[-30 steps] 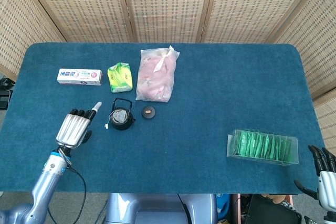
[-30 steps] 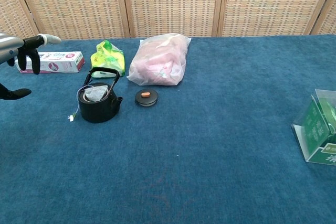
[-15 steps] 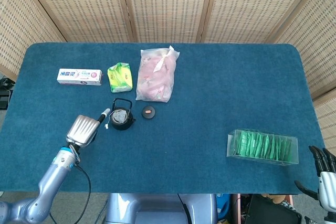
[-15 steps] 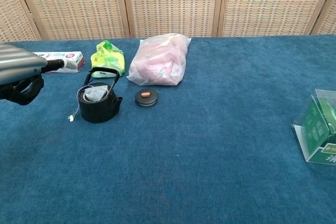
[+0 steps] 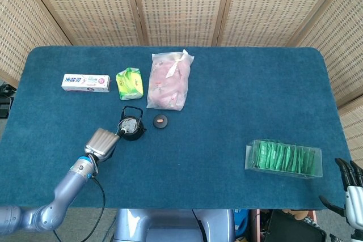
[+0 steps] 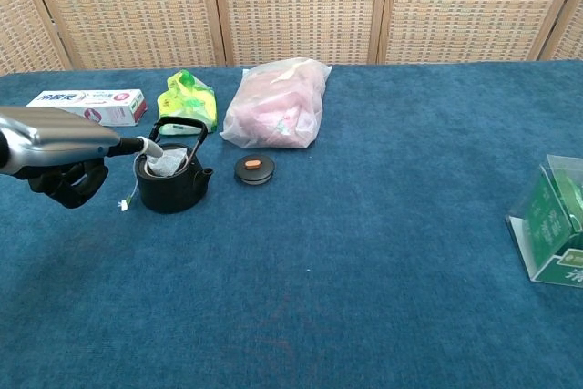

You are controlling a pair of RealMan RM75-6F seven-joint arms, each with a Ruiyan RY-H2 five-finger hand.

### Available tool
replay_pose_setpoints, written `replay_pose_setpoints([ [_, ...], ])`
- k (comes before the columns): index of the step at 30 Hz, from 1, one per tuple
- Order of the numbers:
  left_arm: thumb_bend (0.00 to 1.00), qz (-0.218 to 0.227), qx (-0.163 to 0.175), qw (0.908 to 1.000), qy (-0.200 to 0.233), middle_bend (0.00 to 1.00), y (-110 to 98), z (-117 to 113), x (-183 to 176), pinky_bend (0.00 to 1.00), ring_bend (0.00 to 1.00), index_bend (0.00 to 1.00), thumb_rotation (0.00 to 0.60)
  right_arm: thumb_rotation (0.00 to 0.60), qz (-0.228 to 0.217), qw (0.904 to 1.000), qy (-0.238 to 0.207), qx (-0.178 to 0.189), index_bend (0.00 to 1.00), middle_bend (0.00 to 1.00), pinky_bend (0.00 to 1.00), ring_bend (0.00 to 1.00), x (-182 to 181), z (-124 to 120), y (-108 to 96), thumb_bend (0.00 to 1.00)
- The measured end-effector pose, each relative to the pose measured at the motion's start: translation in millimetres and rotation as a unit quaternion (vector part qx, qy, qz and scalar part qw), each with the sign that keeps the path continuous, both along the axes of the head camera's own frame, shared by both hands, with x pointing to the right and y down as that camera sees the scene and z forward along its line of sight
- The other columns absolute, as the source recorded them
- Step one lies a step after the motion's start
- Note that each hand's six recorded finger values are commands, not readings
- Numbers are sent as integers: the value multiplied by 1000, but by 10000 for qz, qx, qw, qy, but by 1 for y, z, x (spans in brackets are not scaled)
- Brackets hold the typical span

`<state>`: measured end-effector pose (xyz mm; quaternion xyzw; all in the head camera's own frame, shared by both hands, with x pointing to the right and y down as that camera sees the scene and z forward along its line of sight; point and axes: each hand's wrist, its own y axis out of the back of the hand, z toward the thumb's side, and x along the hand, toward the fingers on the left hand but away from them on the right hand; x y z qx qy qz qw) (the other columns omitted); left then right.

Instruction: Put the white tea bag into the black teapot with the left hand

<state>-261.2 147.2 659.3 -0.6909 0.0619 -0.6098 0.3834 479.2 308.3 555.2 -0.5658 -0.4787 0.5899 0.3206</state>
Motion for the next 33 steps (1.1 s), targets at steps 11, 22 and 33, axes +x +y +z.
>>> replay_pose_setpoints([
  [11, 929, -86, -193, 9996, -188, 807, -2, 14, 1, 636, 685, 0, 600, 600, 42, 10000, 17, 5, 118, 207, 157, 75, 2, -1, 2, 9],
  [22, 929, -205, -287, 9989, -322, 807, -4, 26, -1, 636, 685, 0, 600, 600, 33, 10000, 18, 7, 118, 207, 157, 75, 2, -1, 2, 8],
  [33, 929, -336, -155, 9993, 22, 799, -8, 18, 4, 636, 685, 0, 600, 600, 38, 10000, 23, 16, 118, 207, 157, 75, 2, -2, 1, 8],
])
